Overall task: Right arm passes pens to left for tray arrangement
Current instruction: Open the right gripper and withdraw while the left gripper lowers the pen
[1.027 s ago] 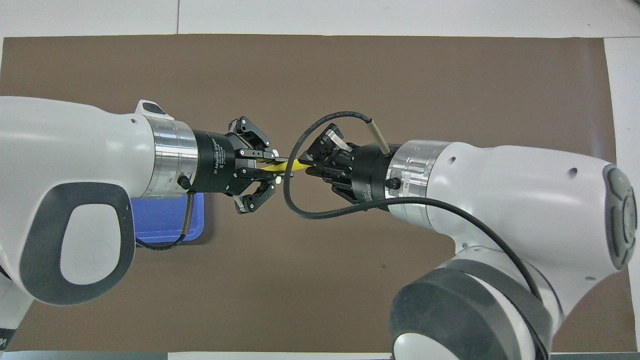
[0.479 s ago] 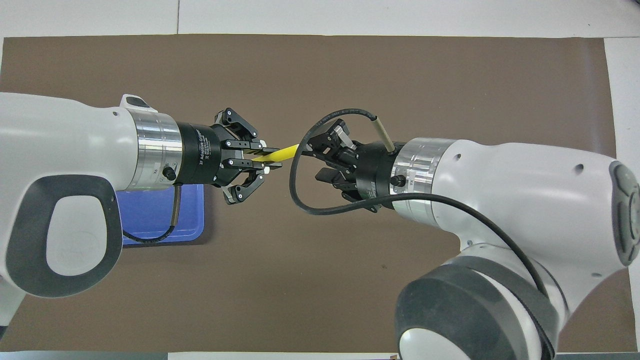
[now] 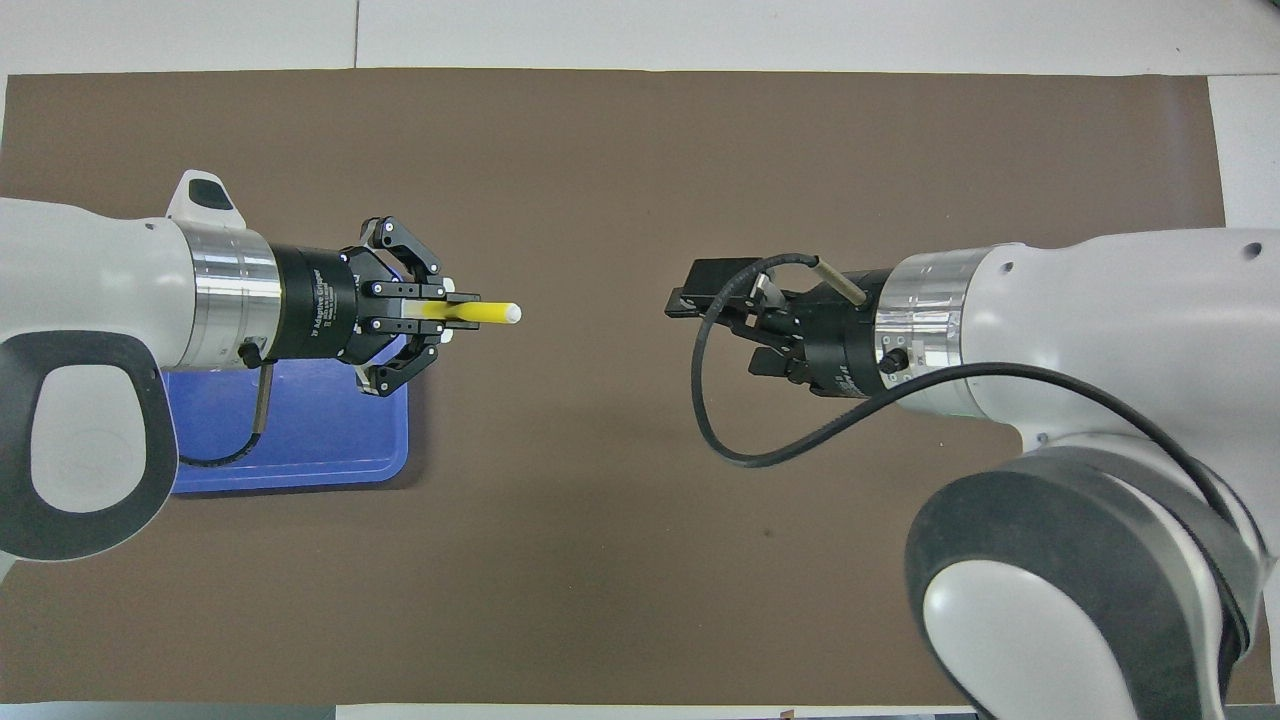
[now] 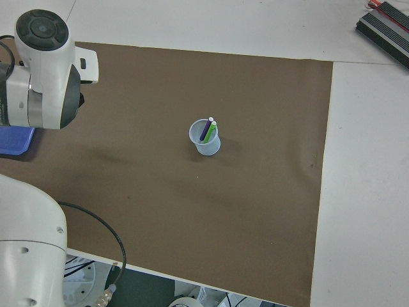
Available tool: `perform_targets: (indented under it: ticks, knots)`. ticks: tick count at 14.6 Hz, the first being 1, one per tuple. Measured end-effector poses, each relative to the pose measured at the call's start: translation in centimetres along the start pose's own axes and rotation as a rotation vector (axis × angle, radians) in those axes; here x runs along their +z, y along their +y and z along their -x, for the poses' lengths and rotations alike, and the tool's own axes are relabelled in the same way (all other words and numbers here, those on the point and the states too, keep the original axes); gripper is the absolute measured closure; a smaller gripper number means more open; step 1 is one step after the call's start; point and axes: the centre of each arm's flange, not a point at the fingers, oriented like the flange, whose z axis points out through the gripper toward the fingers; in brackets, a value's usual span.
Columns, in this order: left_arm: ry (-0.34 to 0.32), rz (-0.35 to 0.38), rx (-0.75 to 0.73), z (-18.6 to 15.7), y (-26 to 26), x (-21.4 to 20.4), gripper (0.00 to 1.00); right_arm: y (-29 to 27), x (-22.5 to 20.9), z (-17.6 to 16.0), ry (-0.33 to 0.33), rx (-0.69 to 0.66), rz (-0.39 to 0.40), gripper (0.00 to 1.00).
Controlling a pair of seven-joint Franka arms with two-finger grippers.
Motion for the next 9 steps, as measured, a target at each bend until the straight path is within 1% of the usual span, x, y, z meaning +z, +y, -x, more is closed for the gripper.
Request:
perform_targets:
  ticks: [1, 2, 4, 6, 8, 9]
  knots:
    - [0.034, -0.026, 0.092, -1.5, -0.7, 0.2, 0.83, 1.3, -0.4, -0.6, -0.015, -0.1, 0.037, 0.0]
    - [0.056, -0.057, 0.186, -2.8, -1.3, 0.3, 0.83, 2.8, -1.1, -1.5, -0.025, -0.195, 0.071, 0.0]
    - [0.072, -0.125, 0.37, -5.6, -2.2, 0.2, 0.83, 5.9, -2.9, -3.7, -0.026, -0.394, 0.125, 0.0]
    - [0.097, -0.206, 0.544, -8.3, -3.0, 0.5, 0.83, 8.4, -4.3, -5.5, -0.024, -0.623, 0.198, 0.0]
    - [0.116, -0.288, 0.717, -10.9, -3.3, 1.6, 0.83, 10.6, -4.6, -7.3, -0.072, -0.862, 0.259, 0.0]
    - [0.114, -0.332, 0.813, -12.0, -3.5, 2.4, 0.83, 11.8, -4.7, -8.8, -0.108, -0.967, 0.273, 0.0]
